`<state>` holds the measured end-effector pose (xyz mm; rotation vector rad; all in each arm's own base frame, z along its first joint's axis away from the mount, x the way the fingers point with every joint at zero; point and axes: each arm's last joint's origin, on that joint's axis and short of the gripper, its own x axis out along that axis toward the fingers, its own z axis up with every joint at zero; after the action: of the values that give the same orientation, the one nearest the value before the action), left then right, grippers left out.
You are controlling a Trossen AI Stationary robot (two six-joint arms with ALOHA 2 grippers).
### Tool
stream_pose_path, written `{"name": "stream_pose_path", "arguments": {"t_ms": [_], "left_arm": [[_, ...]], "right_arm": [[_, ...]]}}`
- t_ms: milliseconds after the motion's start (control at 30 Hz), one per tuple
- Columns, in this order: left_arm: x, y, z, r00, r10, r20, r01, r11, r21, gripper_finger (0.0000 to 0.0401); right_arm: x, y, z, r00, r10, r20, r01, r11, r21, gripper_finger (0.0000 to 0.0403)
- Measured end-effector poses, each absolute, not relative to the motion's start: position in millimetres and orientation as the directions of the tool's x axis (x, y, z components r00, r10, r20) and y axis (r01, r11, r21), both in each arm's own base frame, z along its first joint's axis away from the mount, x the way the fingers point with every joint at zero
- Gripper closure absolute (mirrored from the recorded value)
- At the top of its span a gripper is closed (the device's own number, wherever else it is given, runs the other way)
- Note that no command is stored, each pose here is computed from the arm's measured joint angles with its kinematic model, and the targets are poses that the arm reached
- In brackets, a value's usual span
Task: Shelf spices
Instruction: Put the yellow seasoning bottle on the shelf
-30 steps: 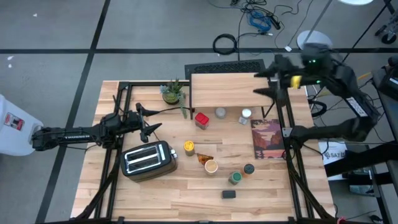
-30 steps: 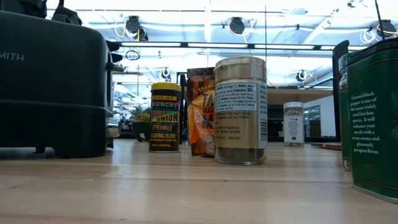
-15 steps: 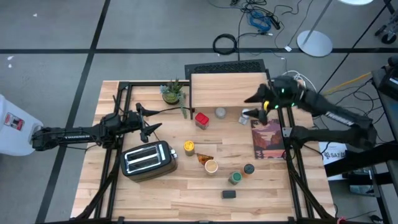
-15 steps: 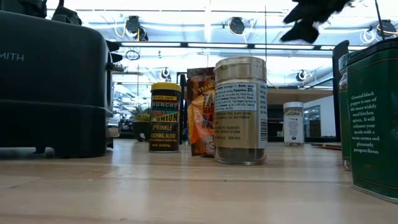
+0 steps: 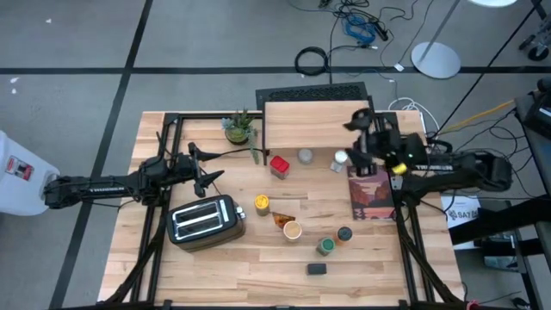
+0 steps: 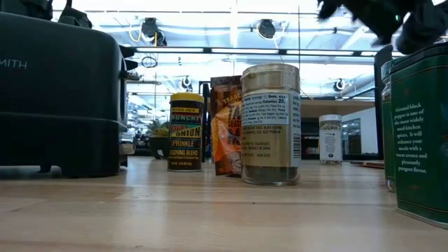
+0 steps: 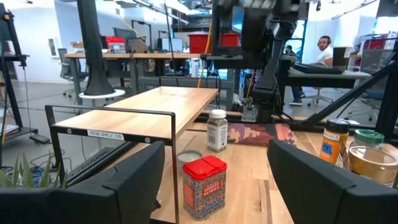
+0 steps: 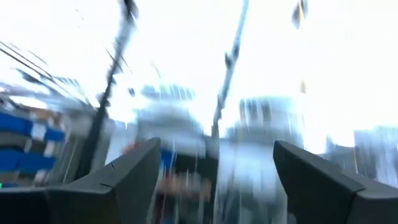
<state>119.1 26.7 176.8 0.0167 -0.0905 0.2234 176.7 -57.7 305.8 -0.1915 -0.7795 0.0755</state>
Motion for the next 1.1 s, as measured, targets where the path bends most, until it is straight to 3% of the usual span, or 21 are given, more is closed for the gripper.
{"name": "stream_pose_path", "arguments": {"t_ms": [200, 267, 367, 533, 667, 867, 1100], "left_arm": [[119, 27, 177, 0.971, 0.220, 0.092, -0.222, 0.975, 0.006, 0.0106], [119, 27, 177, 0.971, 0.220, 0.092, -0.222, 0.975, 0.007, 0.0106], [119, 27, 177, 0.971, 0.221, 0.092, -0.222, 0.975, 0.006, 0.0106], [119, 27, 177, 0.971, 0.220, 0.092, -0.222, 0.975, 0.007, 0.0106], [119, 27, 177, 0.971, 0.221, 0.092, -0.222, 0.975, 0.006, 0.0106], [119, 27, 177, 0.971, 0.220, 0.093, -0.222, 0.975, 0.007, 0.0106], [119, 27, 177, 0.971, 0.221, 0.092, -0.222, 0.975, 0.007, 0.0106]], "right_arm": [[184, -49, 371, 0.548, 0.224, 0.806, 0.024, 0.959, -0.283, 0.0105], [189, -48, 395, 0.554, 0.229, 0.800, 0.033, 0.955, -0.296, 0.0105], [200, -48, 426, 0.656, 0.206, 0.726, 0.028, 0.955, -0.296, 0.0105], [215, -54, 466, 0.911, 0.100, 0.400, 0.007, 0.967, -0.255, 0.0105], [221, -56, 469, 0.993, 0.048, 0.110, -0.027, 0.982, -0.189, 0.0105], [219, -57, 447, 0.972, -0.003, -0.235, -0.010, 0.998, -0.054, 0.0105], [205, -57, 400, 0.780, -0.100, -0.618, 0.155, 0.987, 0.035, 0.0105]]}}
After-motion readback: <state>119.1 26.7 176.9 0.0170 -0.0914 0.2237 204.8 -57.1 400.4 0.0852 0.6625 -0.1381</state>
